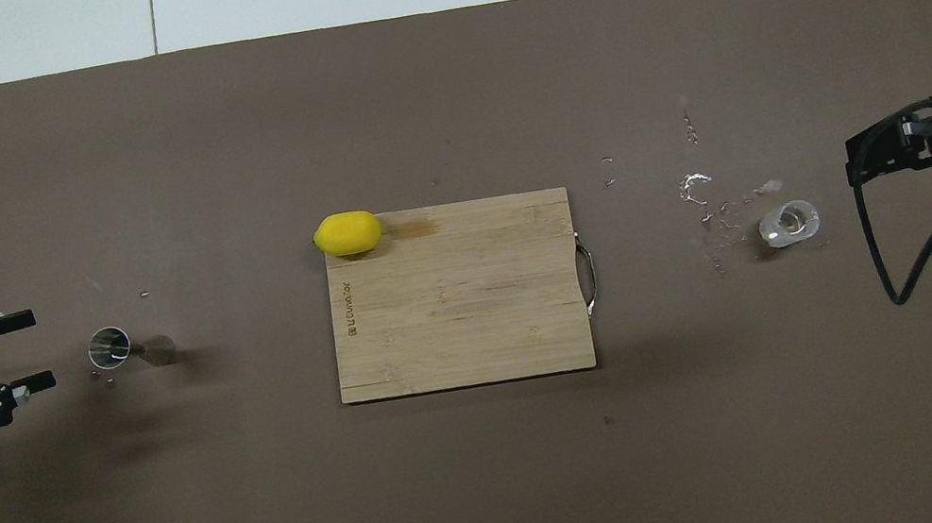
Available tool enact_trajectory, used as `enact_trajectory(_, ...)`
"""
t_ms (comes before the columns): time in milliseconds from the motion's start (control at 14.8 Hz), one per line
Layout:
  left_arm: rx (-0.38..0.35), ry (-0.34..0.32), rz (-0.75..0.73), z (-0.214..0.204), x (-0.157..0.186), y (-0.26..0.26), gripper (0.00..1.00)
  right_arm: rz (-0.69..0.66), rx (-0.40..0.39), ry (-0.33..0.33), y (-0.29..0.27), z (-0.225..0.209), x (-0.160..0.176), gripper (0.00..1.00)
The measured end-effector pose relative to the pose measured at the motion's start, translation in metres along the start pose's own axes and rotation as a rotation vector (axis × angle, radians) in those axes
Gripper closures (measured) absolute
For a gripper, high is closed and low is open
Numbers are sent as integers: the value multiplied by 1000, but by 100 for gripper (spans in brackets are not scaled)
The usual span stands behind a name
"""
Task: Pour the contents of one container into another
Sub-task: 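Close the left gripper around the small dark cup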
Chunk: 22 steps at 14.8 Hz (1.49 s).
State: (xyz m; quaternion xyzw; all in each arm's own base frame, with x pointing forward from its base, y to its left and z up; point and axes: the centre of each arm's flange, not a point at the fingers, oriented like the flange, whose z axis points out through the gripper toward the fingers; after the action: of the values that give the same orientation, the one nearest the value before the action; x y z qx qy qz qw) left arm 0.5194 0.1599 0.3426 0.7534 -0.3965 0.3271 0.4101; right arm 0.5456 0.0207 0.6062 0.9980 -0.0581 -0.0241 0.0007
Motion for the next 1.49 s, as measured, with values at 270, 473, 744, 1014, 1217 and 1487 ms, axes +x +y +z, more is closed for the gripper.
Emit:
enact_trajectory(270, -29, 132, 129, 29, -32, 6, 0, 0, 0, 0, 0, 0, 0, 0)
enact_trajectory(473, -79, 251, 216, 47, -45, 10, 0, 0, 0, 0, 0, 0, 0, 0)
enact_trajectory(744, -66, 312, 298, 36, -61, 8, 0, 0, 0, 0, 0, 0, 0, 0)
enact_trajectory(1014, -41, 317, 337, 36, -68, 6, 0, 0, 0, 0, 0, 0, 0, 0)
enact_trajectory(1217, -15, 337, 366, 42, -70, 4, 0, 0, 0, 0, 0, 0, 0, 0)
enact_trajectory(1487, -13, 342, 364, 54, -70, 4, 0, 0, 0, 0, 0, 0, 0, 0)
